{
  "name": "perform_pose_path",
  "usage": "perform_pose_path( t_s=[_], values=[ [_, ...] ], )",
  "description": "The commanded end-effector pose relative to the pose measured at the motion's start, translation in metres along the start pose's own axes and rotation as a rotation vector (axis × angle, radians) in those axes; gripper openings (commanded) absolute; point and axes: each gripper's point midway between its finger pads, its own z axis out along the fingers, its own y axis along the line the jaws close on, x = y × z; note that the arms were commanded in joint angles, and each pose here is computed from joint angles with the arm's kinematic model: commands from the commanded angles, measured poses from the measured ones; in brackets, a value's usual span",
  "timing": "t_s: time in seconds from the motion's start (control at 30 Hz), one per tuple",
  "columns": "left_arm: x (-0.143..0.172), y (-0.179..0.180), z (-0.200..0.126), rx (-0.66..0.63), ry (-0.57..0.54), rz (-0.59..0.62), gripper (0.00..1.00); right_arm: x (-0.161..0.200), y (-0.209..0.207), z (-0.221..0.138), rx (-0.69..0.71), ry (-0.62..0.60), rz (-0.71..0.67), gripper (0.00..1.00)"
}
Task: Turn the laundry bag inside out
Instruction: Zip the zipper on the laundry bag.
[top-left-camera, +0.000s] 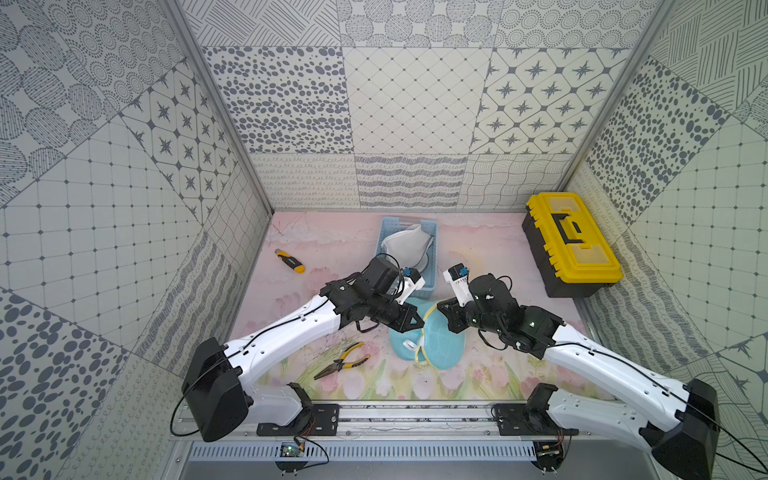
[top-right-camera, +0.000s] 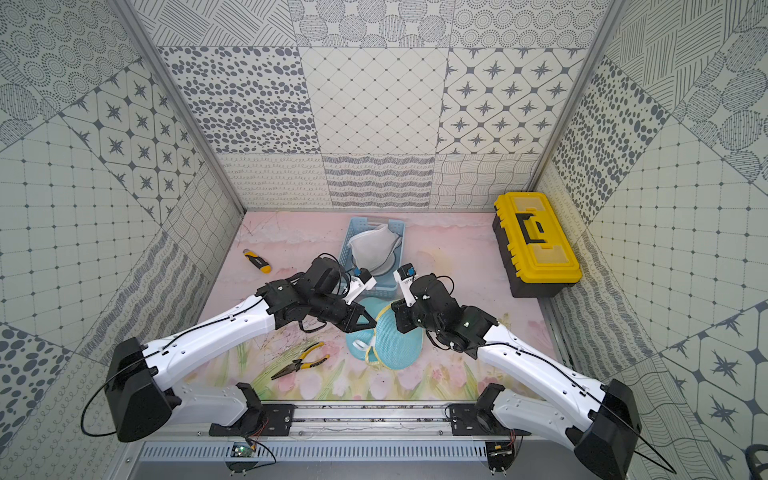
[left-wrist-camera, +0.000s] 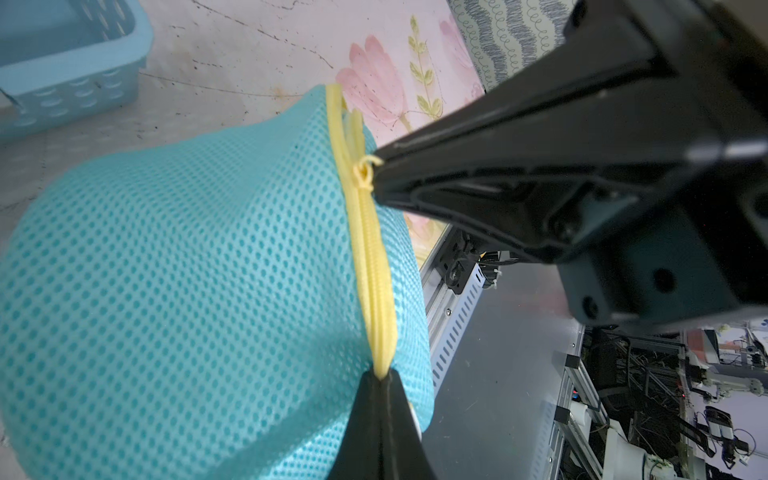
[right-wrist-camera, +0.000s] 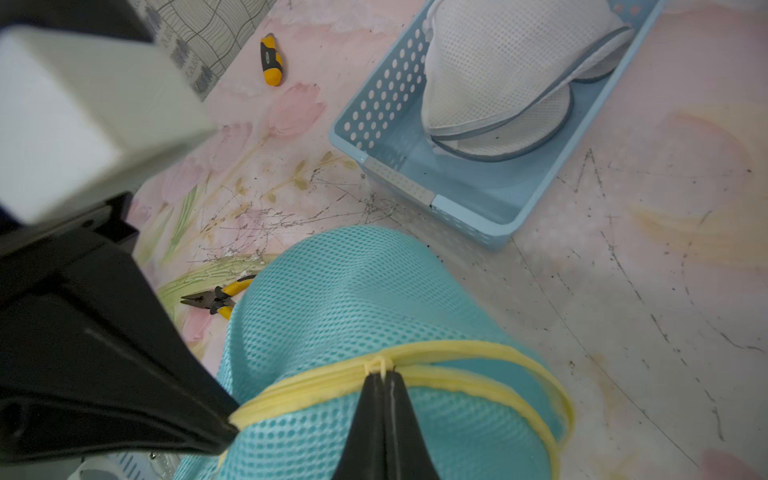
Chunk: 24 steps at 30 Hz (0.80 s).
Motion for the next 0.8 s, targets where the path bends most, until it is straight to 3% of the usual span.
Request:
perform_pose_path(
  t_s=[0.0, 0.3, 0.43, 0.53, 0.6, 0.67, 0.77],
  values=[
    [0.019, 0.013, -0.007, -0.079, 0.048, 0.006, 0.0, -0.007, -0.025, -0.005, 0.106, -0.042, 0.074, 0.0],
    [0.022, 0.04, -0.018, -0.214, 0.006, -0.06, 0.0, 0.021, -0.068, -0.008, 0.251, 0.029, 0.199, 0.0],
    [0.049, 0.057, -0.009, -0.262, 0.129, -0.134, 0.0, 0.025, -0.07, -0.005, 0.242, 0.049, 0.204, 0.0],
    [0.07, 0.065, -0.003, -0.28, 0.237, -0.186, 0.0, 0.015, -0.053, -0.003, 0.143, 0.019, 0.164, 0.0],
    [0.069, 0.06, -0.005, -0.258, 0.239, -0.192, 0.0, 0.011, -0.045, -0.003, 0.101, 0.006, 0.149, 0.0],
    [0.059, 0.054, -0.012, -0.244, 0.189, -0.171, 0.26, 0.009, -0.039, -0.003, 0.073, 0.004, 0.144, 0.0],
    [0.035, 0.041, -0.028, -0.218, 0.079, -0.111, 0.54, 0.008, -0.032, -0.004, 0.05, 0.002, 0.131, 0.0]
  ],
)
